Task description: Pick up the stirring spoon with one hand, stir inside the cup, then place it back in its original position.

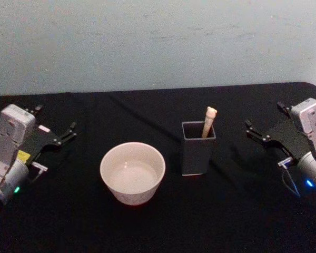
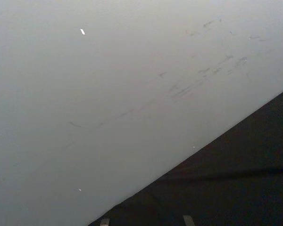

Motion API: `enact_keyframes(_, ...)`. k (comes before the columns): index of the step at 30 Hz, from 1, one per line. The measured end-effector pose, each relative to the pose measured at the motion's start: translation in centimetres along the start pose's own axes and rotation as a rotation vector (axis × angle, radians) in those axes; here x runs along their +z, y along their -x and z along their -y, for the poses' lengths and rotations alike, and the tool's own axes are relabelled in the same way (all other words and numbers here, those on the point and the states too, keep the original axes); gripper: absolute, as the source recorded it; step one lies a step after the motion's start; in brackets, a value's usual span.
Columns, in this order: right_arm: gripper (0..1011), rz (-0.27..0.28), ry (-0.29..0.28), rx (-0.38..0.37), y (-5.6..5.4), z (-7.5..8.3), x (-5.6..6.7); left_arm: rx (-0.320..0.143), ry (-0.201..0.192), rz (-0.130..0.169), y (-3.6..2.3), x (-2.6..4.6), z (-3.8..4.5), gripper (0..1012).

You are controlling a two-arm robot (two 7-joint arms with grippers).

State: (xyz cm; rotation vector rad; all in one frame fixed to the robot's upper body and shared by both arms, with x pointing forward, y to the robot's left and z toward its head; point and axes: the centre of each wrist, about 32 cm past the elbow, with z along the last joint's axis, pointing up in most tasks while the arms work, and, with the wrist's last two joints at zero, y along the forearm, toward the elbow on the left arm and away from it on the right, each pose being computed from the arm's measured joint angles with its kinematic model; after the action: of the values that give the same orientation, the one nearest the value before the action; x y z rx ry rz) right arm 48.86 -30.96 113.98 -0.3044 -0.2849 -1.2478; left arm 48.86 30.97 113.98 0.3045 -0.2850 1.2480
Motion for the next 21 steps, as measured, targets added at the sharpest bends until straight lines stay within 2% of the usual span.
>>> enact_keyframes(21,1000,0.000,0.000,0.000,0.00,0.00,0.00,0.000,0.000,0.000,0.00,0.00,0.00,1001)
